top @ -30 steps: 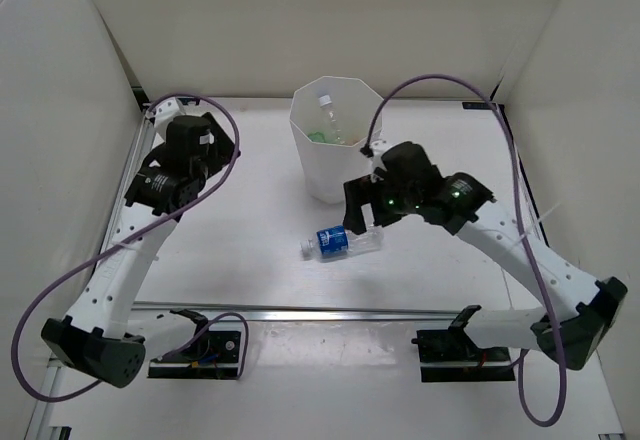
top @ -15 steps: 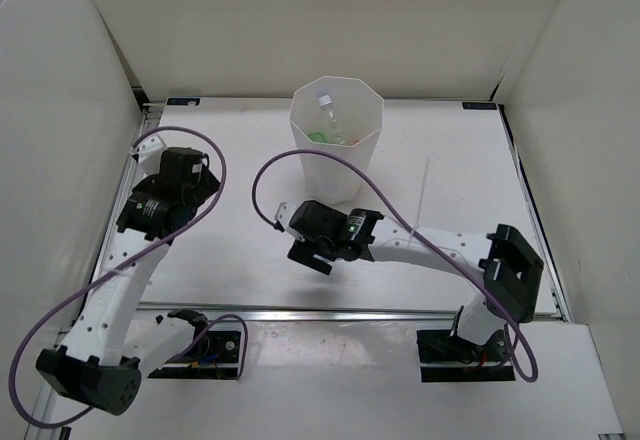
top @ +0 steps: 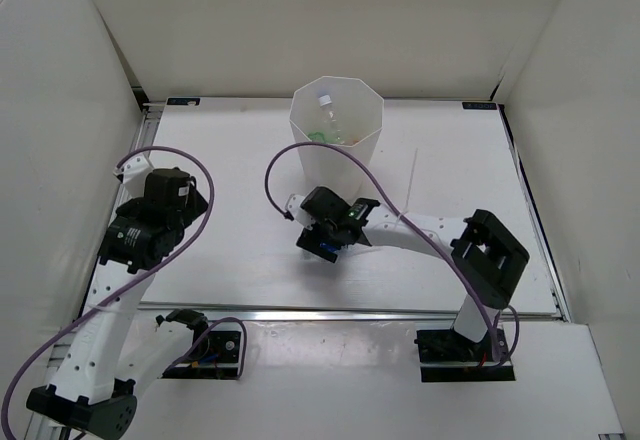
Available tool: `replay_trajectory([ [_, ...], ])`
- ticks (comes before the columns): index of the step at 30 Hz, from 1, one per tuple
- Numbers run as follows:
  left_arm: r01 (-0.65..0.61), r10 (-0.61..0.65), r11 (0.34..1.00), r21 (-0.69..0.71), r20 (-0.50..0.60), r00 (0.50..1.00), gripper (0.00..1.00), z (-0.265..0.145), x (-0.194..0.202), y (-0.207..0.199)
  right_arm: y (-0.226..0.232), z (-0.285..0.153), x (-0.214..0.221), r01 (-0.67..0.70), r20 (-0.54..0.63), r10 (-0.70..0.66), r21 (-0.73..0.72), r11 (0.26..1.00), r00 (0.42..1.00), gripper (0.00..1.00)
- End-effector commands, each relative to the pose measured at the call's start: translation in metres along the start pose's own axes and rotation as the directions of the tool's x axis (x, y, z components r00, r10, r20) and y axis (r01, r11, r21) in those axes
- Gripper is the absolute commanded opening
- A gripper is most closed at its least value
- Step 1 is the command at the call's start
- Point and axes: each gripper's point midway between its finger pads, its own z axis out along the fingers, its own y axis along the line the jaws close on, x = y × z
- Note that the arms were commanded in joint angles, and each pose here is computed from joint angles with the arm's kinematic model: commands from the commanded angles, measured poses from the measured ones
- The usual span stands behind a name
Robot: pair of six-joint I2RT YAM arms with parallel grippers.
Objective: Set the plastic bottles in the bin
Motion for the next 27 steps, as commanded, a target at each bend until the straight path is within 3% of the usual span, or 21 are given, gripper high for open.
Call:
replay_trajectory([
  [1, -0.039, 0.038, 0.998, -0.040, -0.016, 0.999, 1.00, -0.001, 0.008, 0.014, -0.003, 0.007, -0.015, -0.046, 0.064, 0.049, -0.056, 0.997, 0.997, 0.94],
  [9, -0.055, 0.053, 0.997, -0.055, -0.033, 0.998, 1.00, 0.004, 0.012, 0.014, 0.013, 0.017, 0.008, -0.148, -0.007, 0.149, -0.134, 0.980, 0.989, 0.86],
  [13, -0.050, 0.048, 0.998, -0.050, -0.027, 0.998, 1.00, 0.004, 0.011, 0.012, 0.024, 0.023, 0.022, -0.206, -0.077, 0.196, -0.171, 0.963, 0.978, 0.77],
  [19, -0.064, 0.062, 0.996, -0.055, -0.034, 0.997, 1.00, 0.006, 0.014, 0.014, 0.035, 0.030, 0.041, -0.309, -0.211, 0.267, -0.197, 0.931, 0.940, 0.71],
  [21, -0.064, 0.063, 0.996, -0.062, -0.028, 0.998, 1.00, 0.006, 0.013, 0.015, 0.037, 0.029, 0.043, -0.327, -0.234, 0.280, -0.194, 0.925, 0.931, 0.61],
  [22, -0.070, 0.068, 0.995, -0.073, -0.027, 0.997, 1.00, 0.008, 0.014, 0.017, 0.040, 0.027, 0.043, -0.344, -0.255, 0.289, -0.205, 0.916, 0.922, 0.43],
  [24, -0.070, 0.068, 0.995, -0.073, -0.027, 0.997, 1.00, 0.008, 0.014, 0.017, 0.036, 0.022, 0.035, -0.381, -0.258, 0.330, -0.183, 0.906, 0.908, 0.25],
  [27, -0.066, 0.064, 0.995, -0.078, -0.033, 0.997, 1.00, 0.009, 0.017, 0.018, 0.032, 0.000, 0.024, -0.417, -0.261, 0.369, -0.163, 0.894, 0.892, 0.16],
])
